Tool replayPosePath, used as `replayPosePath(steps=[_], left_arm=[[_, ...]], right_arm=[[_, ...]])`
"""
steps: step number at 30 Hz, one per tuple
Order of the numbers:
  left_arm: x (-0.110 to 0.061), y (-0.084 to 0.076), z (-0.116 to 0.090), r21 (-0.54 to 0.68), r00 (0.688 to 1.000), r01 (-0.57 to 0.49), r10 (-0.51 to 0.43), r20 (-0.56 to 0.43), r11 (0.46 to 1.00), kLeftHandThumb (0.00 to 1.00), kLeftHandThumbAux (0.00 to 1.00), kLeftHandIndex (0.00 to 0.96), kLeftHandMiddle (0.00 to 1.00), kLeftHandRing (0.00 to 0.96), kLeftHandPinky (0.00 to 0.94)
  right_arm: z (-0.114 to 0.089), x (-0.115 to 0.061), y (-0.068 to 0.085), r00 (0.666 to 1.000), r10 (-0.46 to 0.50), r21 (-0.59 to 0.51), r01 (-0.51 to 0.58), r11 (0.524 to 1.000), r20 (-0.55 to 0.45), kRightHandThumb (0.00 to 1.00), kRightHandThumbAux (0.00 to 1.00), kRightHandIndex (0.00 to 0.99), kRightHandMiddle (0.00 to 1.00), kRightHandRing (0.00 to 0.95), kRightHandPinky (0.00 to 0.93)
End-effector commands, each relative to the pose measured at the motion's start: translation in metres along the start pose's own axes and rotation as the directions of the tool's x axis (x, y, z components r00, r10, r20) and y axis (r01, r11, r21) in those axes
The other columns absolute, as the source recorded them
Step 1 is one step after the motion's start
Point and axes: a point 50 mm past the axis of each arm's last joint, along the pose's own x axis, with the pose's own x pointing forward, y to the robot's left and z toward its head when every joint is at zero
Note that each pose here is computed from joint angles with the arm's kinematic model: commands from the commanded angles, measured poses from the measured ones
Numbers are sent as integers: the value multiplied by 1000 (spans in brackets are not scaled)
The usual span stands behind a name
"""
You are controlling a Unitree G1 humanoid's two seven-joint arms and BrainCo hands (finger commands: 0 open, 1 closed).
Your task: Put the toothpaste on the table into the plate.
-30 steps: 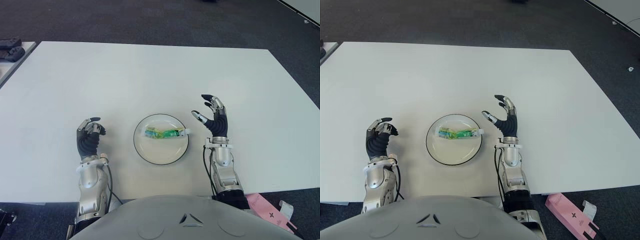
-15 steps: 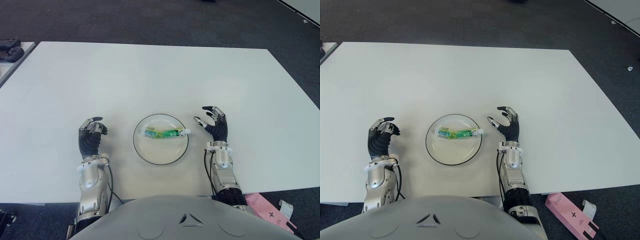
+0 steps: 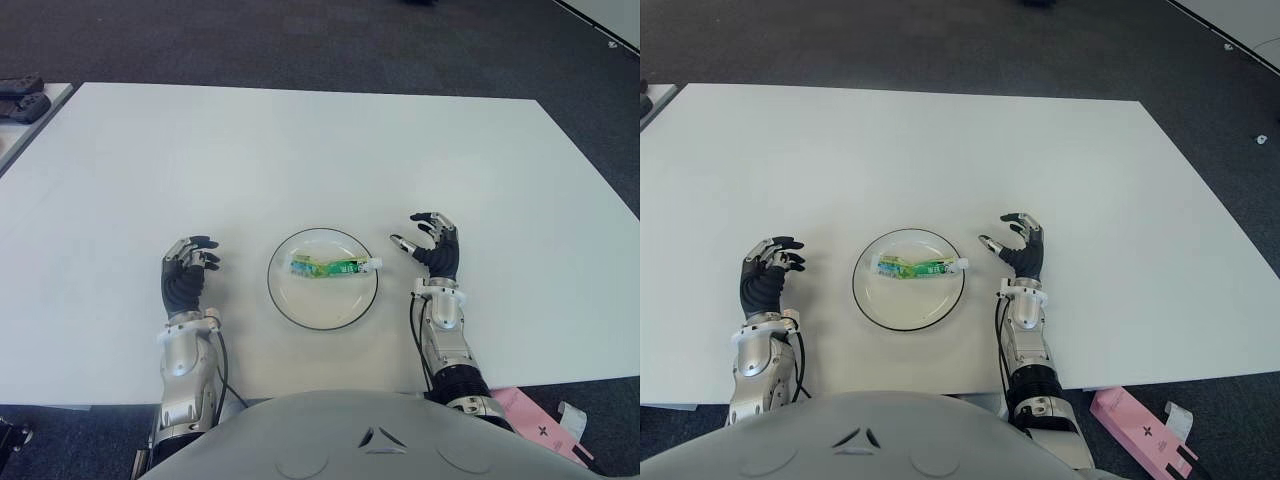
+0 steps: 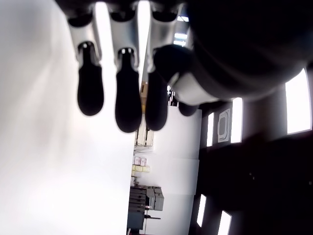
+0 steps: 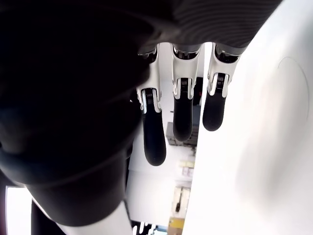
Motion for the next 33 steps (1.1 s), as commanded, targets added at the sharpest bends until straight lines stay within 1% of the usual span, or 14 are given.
replayPosePath(steps=[1,7,15,23,27,31,32,33], left_arm=[[2,-6,-3,29,999,44,-44,-13,999,836,678,428,476,589,583],[1,-8,-4,59,998,63,-62,-19,996,836,679,423,477,598,586],[0,-11,-5,90,995,100,-98,-30,991,835,679,420,478,597,580],[0,-12,-6,106,993,119,-116,-33,987,837,677,433,472,589,577],[0,-12,-6,113,992,124,-121,-33,986,837,677,432,473,586,569],[0,-13,-7,114,991,130,-127,-36,985,837,677,431,474,585,569],[0,-13,-7,114,991,131,-127,-36,985,837,678,430,474,586,570],[0,-13,-7,115,991,130,-127,-37,985,836,678,429,475,587,572]], right_arm=[[-12,-11,-3,998,-12,-1,12,1000,-57,27,998,464,466,468,473],[-10,-17,-1,999,-5,4,5,1000,-45,42,998,475,470,476,477],[-9,-21,-1,998,14,-17,-15,1000,-55,130,998,489,462,475,482],[-9,-24,-1,997,40,-41,-43,998,-66,182,998,489,453,458,461],[-8,-25,-1,996,50,-63,-55,997,-74,242,998,490,449,449,449],[-8,-27,-1,994,63,-76,-70,995,-92,340,998,492,452,449,460],[-8,-28,-1,993,66,-76,-73,994,-95,413,946,479,454,450,463],[-8,-28,-1,993,68,-77,-75,994,-97,519,870,460,455,452,469]])
